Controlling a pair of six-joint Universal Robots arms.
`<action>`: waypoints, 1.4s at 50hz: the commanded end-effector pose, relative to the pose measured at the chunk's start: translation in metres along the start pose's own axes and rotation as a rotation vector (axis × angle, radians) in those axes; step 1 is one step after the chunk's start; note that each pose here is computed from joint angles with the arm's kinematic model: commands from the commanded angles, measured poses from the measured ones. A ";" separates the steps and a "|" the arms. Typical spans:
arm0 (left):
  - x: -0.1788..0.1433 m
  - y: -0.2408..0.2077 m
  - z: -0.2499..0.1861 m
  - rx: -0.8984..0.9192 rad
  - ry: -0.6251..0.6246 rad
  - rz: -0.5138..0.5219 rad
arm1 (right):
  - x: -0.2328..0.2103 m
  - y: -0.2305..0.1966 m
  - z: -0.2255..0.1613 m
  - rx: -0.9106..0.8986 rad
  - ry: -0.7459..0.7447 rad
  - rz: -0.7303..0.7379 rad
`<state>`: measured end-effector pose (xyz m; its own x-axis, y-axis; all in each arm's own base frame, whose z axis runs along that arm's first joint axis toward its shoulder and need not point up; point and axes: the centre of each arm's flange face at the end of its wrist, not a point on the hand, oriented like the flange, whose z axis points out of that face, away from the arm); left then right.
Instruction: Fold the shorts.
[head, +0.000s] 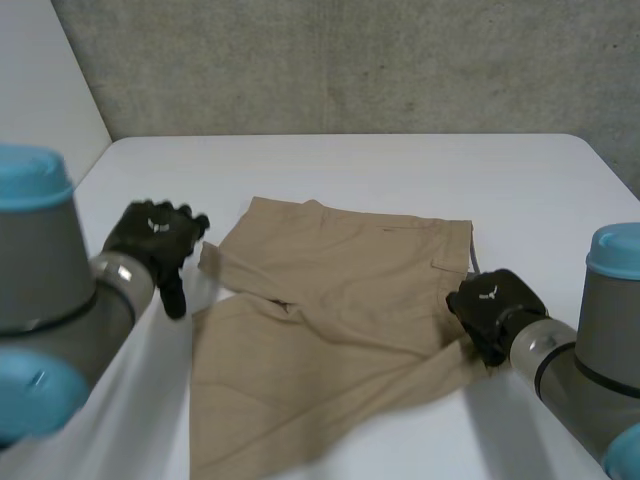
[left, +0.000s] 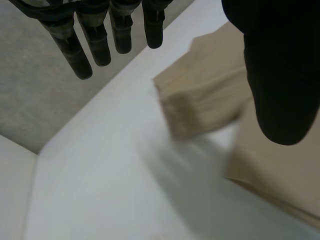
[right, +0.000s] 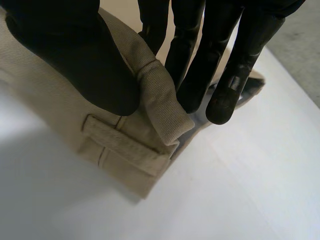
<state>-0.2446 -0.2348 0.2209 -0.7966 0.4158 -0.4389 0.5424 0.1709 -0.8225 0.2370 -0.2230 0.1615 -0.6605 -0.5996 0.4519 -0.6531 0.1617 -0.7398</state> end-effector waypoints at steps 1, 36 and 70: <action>0.026 0.028 -0.066 -0.095 0.122 -0.113 | 0.008 -0.011 0.012 0.072 0.030 0.205; 0.083 0.071 -0.074 -0.182 0.164 -0.189 | 0.010 -0.016 0.021 0.105 0.011 0.321; 0.037 -0.040 0.184 0.266 -0.071 0.030 | 0.060 -0.074 0.142 0.338 0.336 -0.064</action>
<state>-0.3375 -0.3407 0.2010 -0.8103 0.3902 -0.4373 0.4679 -0.0186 -0.8836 0.2872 -0.3490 0.1944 -0.7542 -0.3794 0.5360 -0.5419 -0.1013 -0.8343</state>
